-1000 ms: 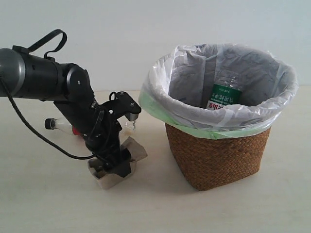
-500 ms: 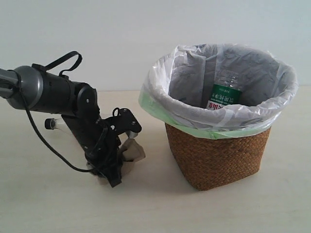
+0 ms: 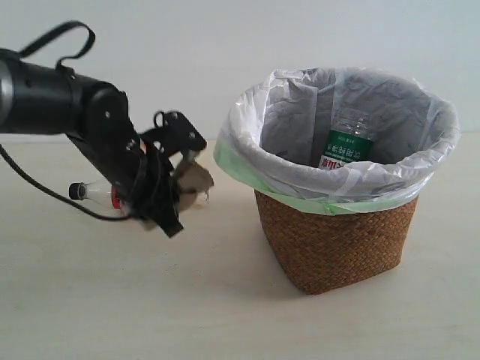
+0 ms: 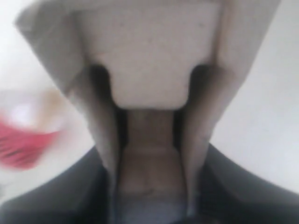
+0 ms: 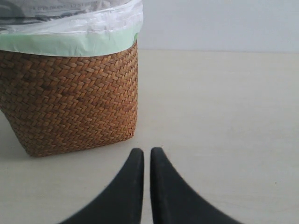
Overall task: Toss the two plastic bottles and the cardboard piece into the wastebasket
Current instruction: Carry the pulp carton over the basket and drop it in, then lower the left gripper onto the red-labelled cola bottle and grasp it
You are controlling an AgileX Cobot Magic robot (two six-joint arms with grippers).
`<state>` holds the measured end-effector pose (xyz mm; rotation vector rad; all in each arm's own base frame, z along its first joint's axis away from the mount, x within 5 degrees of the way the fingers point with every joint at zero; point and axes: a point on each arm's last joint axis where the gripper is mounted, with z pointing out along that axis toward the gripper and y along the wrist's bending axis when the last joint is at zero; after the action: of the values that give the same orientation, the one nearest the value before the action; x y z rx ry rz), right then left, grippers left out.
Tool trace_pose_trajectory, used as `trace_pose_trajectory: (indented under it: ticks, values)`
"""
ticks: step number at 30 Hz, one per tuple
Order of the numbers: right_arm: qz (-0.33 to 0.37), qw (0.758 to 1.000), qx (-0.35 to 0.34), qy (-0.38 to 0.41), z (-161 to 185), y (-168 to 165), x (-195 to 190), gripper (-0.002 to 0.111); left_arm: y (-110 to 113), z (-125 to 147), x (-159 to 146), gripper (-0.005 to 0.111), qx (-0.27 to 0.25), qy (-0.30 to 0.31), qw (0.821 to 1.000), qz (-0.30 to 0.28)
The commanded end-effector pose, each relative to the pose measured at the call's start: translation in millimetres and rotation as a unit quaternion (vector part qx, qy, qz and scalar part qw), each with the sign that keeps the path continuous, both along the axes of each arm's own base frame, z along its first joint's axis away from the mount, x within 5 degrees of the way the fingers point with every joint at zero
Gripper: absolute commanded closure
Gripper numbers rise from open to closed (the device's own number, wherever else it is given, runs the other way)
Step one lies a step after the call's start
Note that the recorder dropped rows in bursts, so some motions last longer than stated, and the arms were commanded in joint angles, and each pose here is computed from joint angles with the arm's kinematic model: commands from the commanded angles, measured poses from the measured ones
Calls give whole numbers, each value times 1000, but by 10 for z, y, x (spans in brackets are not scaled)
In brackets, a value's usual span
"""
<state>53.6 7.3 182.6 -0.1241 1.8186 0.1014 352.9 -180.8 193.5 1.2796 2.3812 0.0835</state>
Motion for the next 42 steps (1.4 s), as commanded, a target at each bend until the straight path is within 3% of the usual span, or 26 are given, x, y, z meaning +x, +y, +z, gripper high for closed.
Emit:
trace_pose_trajectory:
  ticks: [1,3,5,6,8,9,12,14,16,19,21,22,25,27,30,31,33,38,42]
  values:
    - [1,1000,-5,-9,15,-2,-1,106,230,595,13,103,6,-120,984,129]
    - [1,1000,-5,-9,15,-2,-1,106,465,1067,-31,103,37,-208,953,217]
    - [1,1000,-5,-9,15,-2,-1,106,706,1550,-135,103,61,-296,905,301]
    - [1,1000,-5,-9,15,-2,-1,106,841,1799,-219,103,71,-338,869,354]
    - [1,1000,-5,-9,15,-2,-1,106,995,2098,-368,103,88,-382,834,388]
    - [1,1000,-5,-9,15,-2,-1,106,1036,2180,-424,103,89,-392,827,394]
    - [1,1000,-5,-9,15,-2,-1,106,1020,2158,-455,103,59,-368,836,401]
    - [1,1000,-5,-9,15,-2,-1,106,903,2018,-384,103,5,-329,856,400]
    - [1,1000,-5,-9,15,-2,-1,106,673,1798,-269,103,-81,-260,885,378]
    - [1,1000,-5,-9,15,-2,-1,106,280,1607,-133,103,-222,-186,908,304]
    - [1,1000,-5,-9,15,-2,-1,106,-90,1632,-135,103,-344,-153,901,218]
    - [1,1000,-5,-9,15,-2,-1,106,-232,1717,-158,103,-379,-162,895,172]
    - [1,1000,-5,-9,15,-2,-1,106,-654,2112,-312,94,-492,-192,845,86]
    - [1,1000,-5,-9,15,-2,-1,106,-860,2356,-449,74,-516,-202,832,28]
    - [1,1000,-5,-9,15,-2,-1,106,-1037,2543,-542,27,-539,-186,821,-11]
    - [1,1000,-5,-9,15,-2,-1,106,-1077,2516,-537,12,-534,-174,827,-16]
    - [1,1000,-5,-9,15,-2,-1,106,-1098,2446,-503,-3,-520,-169,837,-13]
    - [1,1000,-5,-9,15,-2,-1,106,-1060,2218,-344,1,-462,-167,871,21]
    - [1,1000,-5,-9,15,-2,-1,106,-1047,2183,-319,2,-449,-169,877,29]
